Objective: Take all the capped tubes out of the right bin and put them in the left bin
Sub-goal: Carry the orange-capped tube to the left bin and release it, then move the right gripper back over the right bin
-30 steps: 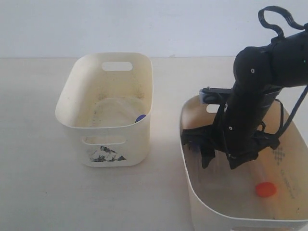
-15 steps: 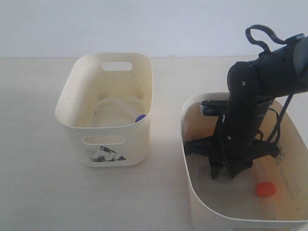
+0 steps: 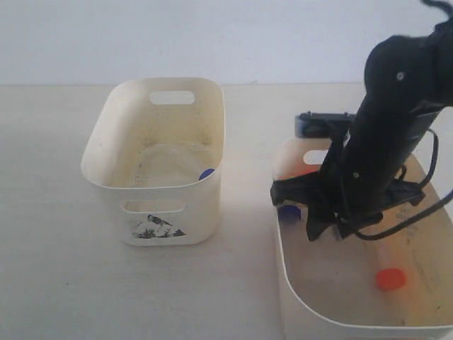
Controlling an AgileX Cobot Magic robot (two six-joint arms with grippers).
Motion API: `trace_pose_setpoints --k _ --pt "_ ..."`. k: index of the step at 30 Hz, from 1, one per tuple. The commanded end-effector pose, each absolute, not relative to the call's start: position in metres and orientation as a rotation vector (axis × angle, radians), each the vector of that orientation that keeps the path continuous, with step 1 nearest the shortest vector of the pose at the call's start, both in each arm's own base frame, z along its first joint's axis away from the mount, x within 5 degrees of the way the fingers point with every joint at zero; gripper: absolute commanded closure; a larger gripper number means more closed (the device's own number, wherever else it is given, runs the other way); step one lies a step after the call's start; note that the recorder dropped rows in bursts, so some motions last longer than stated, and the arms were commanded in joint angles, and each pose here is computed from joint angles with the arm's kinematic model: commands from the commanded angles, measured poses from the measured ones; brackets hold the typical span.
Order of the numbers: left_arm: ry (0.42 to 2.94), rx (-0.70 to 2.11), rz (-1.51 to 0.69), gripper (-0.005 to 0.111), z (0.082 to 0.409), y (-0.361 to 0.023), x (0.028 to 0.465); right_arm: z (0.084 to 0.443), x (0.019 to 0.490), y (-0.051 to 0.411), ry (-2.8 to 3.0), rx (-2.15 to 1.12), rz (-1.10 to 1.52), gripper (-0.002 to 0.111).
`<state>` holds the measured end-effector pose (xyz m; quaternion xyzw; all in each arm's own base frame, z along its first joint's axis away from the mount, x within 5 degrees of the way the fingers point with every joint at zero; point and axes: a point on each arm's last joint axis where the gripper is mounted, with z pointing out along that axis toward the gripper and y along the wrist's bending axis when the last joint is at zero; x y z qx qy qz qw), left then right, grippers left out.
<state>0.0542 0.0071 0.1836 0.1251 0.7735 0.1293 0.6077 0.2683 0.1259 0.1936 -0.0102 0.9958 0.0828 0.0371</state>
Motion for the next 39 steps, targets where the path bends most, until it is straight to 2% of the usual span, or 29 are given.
trace_pose_setpoints --k 1,5,7,11,18,19,20,22,24,25,27,28,29,39 --pt "1.782 0.283 0.285 0.102 0.185 0.007 0.054 0.251 0.249 0.122 2.886 -0.062 0.369 0.108" --pt "1.782 0.283 0.285 0.102 0.185 0.007 0.054 0.294 0.238 0.119 2.626 -0.076 0.504 0.108" --pt "1.782 0.283 0.285 0.102 0.185 0.007 0.054 0.304 0.239 0.126 2.514 -0.154 0.604 0.108" --pt "1.782 0.283 0.285 0.102 0.185 0.007 0.054 0.312 0.246 0.156 2.261 -0.417 0.699 0.108" --pt "1.782 0.283 0.285 0.102 0.185 0.007 0.054 0.301 0.273 0.197 2.118 -0.464 0.662 0.106" --pt "1.782 0.283 0.285 0.102 0.185 0.007 0.054 0.298 0.278 0.201 2.123 -0.478 0.653 0.103" --pt "1.782 0.283 0.285 0.102 0.185 0.007 0.054 0.292 0.290 0.209 2.131 -0.498 0.641 0.089" --pt "1.782 0.283 0.285 0.102 0.185 0.007 0.054 0.285 0.300 0.215 2.151 -0.505 0.640 0.068" --pt "1.782 0.283 0.285 0.102 0.185 0.007 0.054 0.272 0.309 0.222 2.198 -0.491 0.650 0.040" --pt "1.782 0.283 0.285 0.102 0.185 0.007 0.054 0.268 0.310 0.223 2.215 -0.474 0.655 0.041" --pt "1.782 0.283 0.285 0.102 0.185 0.007 0.054 0.267 0.310 0.223 2.244 -0.425 0.686 0.066" --pt "1.782 0.283 0.285 0.102 0.185 0.007 0.054 0.273 0.307 0.222 2.235 -0.441 0.686 0.093" --pt "1.782 0.283 0.285 0.102 0.185 0.007 0.054 0.277 0.305 0.220 2.227 -0.465 0.678 0.109" --pt "1.782 0.283 0.285 0.102 0.185 0.007 0.054 0.326 0.266 0.199 2.215 -0.573 0.680 0.107"
